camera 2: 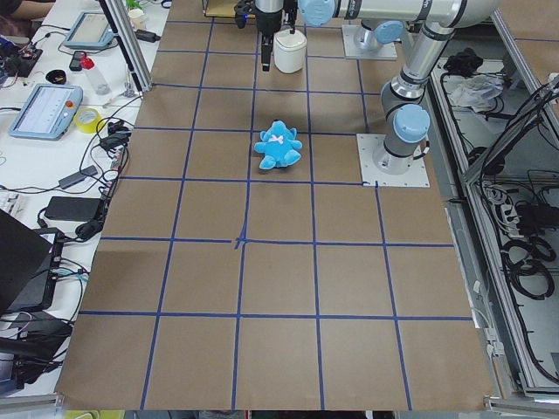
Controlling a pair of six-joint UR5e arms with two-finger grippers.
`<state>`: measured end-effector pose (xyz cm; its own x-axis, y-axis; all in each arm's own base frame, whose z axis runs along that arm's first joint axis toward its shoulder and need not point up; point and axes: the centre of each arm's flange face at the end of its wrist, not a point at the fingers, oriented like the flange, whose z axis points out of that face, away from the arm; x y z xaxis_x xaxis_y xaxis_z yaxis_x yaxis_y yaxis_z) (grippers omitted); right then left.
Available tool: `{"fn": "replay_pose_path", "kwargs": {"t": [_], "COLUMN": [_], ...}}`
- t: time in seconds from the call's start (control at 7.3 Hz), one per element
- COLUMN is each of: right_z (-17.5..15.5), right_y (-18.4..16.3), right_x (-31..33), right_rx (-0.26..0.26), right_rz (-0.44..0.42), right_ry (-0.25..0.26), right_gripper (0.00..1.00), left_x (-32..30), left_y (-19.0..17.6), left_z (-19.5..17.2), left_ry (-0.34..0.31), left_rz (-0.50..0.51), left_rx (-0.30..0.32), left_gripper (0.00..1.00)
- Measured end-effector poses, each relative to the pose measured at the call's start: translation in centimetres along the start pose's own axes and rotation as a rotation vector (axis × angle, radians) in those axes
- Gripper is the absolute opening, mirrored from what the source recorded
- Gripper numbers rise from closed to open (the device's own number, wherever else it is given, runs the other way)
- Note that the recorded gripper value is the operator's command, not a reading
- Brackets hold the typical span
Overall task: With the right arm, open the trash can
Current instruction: 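Lift the right gripper, letting the lid pop open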
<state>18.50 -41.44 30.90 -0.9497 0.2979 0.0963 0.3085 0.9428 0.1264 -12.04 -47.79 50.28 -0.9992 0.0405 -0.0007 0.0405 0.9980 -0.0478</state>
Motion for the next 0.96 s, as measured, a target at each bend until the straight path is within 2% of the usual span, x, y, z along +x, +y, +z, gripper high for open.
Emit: {"fn": "replay_pose_path", "kwargs": {"t": [0.27, 0.41, 0.96], "right_z": [0.5, -0.5, -11.2], "right_y": [0.0, -0.3, -1.2], "right_x": [0.1, 0.1, 0.1], "right_rx": [0.021, 0.029, -0.019], "right_rz": [0.005, 0.007, 0.005], "right_ry": [-0.006, -0.002, 0.027], "right_gripper": [0.00, 0.00, 0.00], "left_x": [0.0, 0.0, 0.0], "left_y": [0.0, 0.0, 0.0], "left_z": [0.0, 0.0, 0.0], "left_ry": [0.000, 0.000, 0.001], "left_rz": [0.000, 0.000, 0.000], "left_rx": [0.000, 0.001, 0.000], "left_gripper": [1.00, 1.00, 1.00]}}
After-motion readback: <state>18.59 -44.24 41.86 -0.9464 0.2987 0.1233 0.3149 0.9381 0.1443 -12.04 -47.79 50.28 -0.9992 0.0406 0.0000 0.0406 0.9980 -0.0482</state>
